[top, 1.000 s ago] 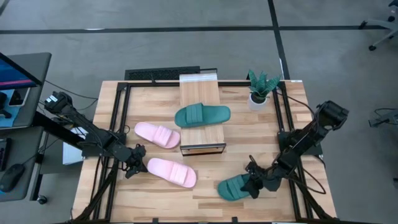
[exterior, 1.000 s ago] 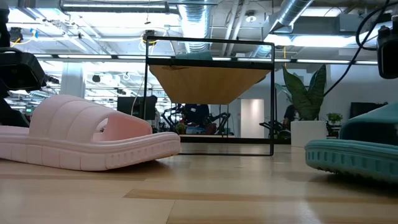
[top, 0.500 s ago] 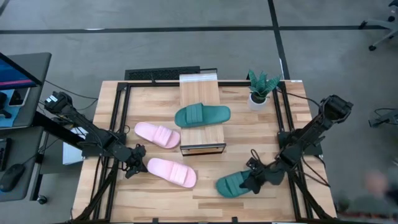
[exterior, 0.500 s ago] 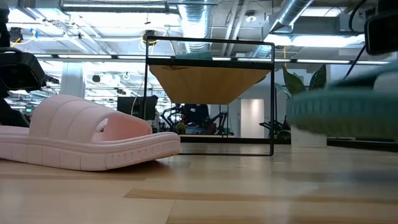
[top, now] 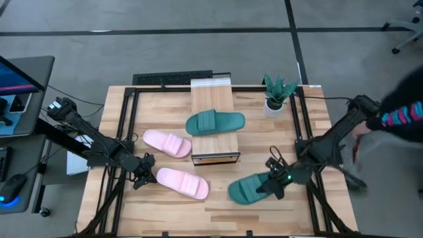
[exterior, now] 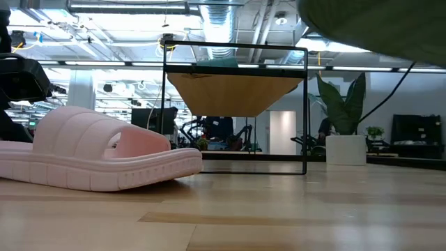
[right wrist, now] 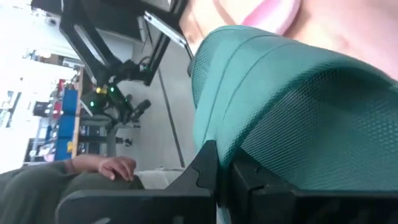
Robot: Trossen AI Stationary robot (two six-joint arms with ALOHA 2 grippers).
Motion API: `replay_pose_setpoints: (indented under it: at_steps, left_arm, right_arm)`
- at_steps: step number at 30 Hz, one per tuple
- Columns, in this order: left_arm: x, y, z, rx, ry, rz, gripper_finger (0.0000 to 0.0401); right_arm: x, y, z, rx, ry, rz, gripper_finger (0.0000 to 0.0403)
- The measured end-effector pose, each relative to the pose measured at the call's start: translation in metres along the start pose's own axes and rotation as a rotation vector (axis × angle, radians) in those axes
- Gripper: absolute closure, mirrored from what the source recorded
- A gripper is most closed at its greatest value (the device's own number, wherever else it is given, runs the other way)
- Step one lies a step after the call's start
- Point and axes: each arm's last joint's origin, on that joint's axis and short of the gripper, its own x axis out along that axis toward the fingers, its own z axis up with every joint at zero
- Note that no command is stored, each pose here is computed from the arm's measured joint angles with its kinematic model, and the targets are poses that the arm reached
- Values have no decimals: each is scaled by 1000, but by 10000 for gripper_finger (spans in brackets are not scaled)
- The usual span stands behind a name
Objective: Pick and place slides into the shelf
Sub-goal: Put the green slide on the shelf
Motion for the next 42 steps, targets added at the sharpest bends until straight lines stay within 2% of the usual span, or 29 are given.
replay_pose_setpoints:
  at_steps: [6,14,21,26,35,42]
  left_arm:
    - [0,0,0,0,0,0,401]
    - [0,0,0,0,0,0,401]
    - [0,0,0,0,0,0,401]
    - [0,0,0,0,0,0,401]
    - [0,0,0,0,0,0,401]
    - [0,0,0,0,0,0,401]
  right_arm:
    - [-17,22,39,-16,-7,-52,402]
    - [-34,48,92,-62,-64,27,402]
    - [-41,41,124,-6,-116,31,403]
    - [-23,32,139,37,-61,3,403]
    - [13,58,184,-79,24,41,403]
    - [30,62,218,-41,43,40,403]
